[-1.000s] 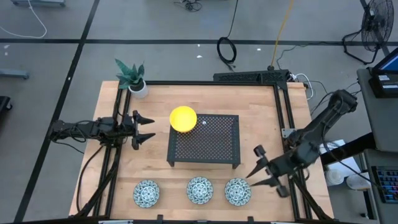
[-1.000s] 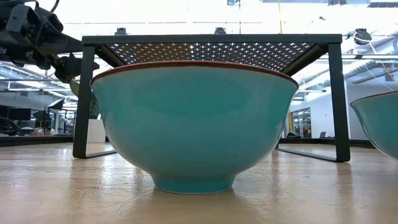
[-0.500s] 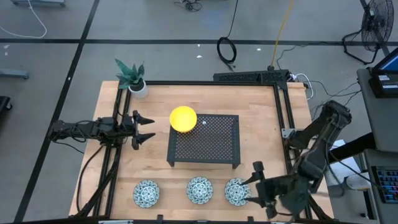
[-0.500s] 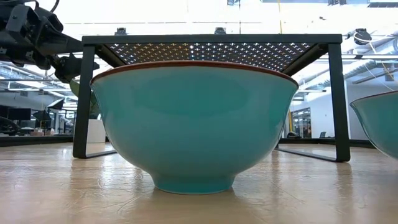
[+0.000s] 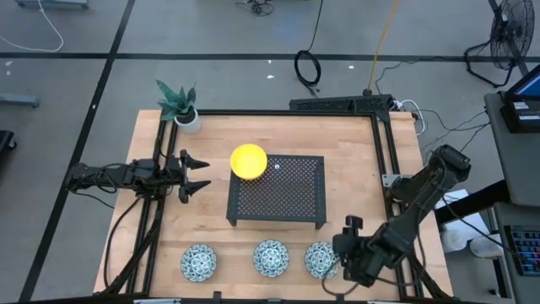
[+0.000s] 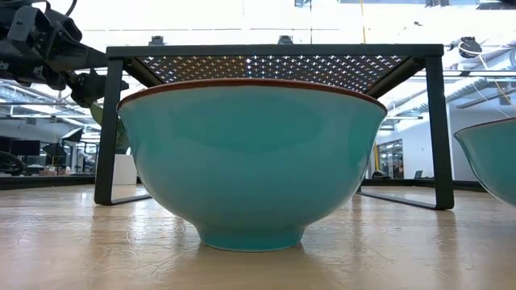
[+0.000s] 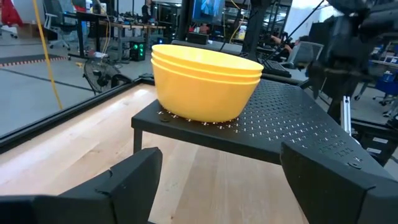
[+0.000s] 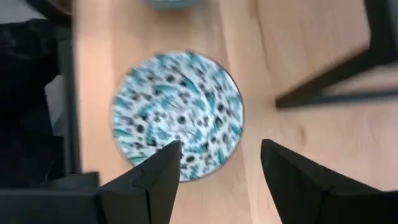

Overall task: Pick & Place Mini bowls
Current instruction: Put the right white patterned bowl on the shelf

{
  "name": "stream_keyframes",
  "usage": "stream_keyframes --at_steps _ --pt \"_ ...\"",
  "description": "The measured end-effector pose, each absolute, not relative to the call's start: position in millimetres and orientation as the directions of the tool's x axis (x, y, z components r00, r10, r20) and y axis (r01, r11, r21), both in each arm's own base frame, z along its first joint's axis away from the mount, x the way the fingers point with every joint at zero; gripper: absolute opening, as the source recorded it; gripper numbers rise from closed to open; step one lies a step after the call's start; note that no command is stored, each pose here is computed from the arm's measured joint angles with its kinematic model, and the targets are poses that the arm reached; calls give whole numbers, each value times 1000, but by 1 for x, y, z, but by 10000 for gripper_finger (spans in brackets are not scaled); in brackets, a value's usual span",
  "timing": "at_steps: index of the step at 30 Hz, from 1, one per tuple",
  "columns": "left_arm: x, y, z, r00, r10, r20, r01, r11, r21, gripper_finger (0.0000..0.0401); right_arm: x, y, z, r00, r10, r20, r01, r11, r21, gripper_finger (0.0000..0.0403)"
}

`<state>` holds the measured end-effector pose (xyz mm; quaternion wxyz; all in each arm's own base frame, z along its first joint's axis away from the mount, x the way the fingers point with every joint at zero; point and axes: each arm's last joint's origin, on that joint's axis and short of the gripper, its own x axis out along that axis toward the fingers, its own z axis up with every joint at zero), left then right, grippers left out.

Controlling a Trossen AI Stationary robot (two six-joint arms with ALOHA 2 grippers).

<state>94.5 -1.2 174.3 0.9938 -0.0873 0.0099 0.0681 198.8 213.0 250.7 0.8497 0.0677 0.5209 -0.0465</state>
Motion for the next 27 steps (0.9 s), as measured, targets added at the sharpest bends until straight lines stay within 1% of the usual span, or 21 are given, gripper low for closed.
stream_keyframes --at_steps 4,7,10,16,18,27 --pt "94 -1 174 991 134 -32 -137 976 -172 318 199 201 230 404 -47 -913 258 964 64 208" --pt "94 -1 174 991 134 -32 -137 976 -172 315 198 194 216 365 -63 -929 307 950 56 208" --pt "94 -1 174 991 134 -32 -137 976 -172 318 199 188 201 326 -17 -945 337 936 100 208" --pt "94 -1 174 991 134 -32 -137 976 -172 327 206 184 180 298 166 -940 351 897 269 208" --pt "94 -1 174 991 134 -32 -137 976 -172 328 207 183 177 293 198 -935 365 881 301 208" --pt "94 -1 174 991 134 -32 -137 976 -172 313 206 178 175 267 170 -949 403 874 270 208"
